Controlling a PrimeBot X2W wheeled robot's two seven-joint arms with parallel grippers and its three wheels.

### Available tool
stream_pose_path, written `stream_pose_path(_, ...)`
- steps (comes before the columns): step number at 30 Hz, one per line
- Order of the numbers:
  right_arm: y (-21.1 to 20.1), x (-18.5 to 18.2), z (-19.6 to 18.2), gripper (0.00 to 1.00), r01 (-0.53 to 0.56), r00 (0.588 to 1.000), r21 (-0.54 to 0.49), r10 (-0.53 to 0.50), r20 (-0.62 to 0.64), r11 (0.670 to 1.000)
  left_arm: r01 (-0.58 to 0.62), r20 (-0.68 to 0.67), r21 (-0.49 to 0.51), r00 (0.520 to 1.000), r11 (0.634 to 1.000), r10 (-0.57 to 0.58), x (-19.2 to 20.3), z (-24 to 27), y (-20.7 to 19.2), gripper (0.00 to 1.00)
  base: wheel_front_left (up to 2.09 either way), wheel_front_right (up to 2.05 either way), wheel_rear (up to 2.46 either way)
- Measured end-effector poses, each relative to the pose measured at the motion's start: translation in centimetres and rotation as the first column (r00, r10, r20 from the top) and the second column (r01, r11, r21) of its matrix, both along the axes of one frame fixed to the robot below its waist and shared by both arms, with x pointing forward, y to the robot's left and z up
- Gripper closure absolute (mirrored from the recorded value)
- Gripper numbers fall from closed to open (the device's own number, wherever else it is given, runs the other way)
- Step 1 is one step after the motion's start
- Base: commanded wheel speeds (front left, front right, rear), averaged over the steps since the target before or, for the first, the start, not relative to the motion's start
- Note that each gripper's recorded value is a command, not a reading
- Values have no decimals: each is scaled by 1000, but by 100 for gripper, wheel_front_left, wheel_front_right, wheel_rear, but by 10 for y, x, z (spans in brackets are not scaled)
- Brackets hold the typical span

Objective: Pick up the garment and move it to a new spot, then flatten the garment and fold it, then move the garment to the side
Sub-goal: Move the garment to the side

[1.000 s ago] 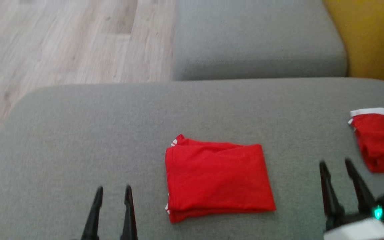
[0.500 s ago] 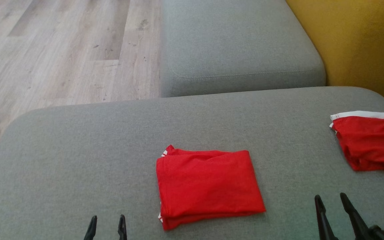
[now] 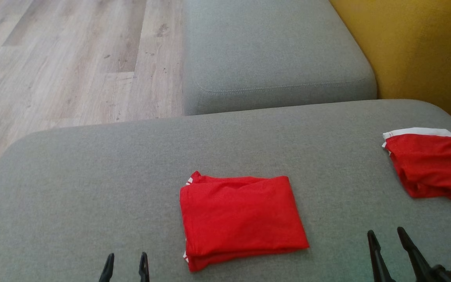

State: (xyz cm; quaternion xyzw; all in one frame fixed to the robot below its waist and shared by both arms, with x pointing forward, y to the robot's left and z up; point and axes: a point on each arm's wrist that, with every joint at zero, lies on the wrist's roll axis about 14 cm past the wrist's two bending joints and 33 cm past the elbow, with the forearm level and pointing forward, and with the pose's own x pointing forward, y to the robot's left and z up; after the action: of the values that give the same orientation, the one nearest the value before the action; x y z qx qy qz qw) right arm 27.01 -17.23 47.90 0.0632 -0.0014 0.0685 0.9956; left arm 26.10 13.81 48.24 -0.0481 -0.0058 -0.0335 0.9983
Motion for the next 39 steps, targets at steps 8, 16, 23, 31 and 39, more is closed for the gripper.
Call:
stream_pose_path(8,1,0,-13,0,-13,999,-17,13,-45,1000,-8,-2,-4,1000,1000,8,0,0,1,0,0,0,0)
stream_pose_path(16,21,17,-59,0,-65,972,45,74,-225,997,7,-35,-39,999,999,-8,2,-6,-6,0,0,0,0)
stream_pose_path(23,66,61,-78,0,-86,879,293,211,-428,952,68,-18,-74,997,995,-69,14,1,-21,0,0,0,0)
stream_pose_path(31,97,73,-101,0,-51,720,457,350,-599,888,63,-12,-79,998,995,-64,20,4,-19,0,0,0,0)
stream_pose_path(39,121,79,-87,100,-46,705,584,440,-555,810,51,-36,-80,998,995,-54,20,-2,-19,0,0,0,0)
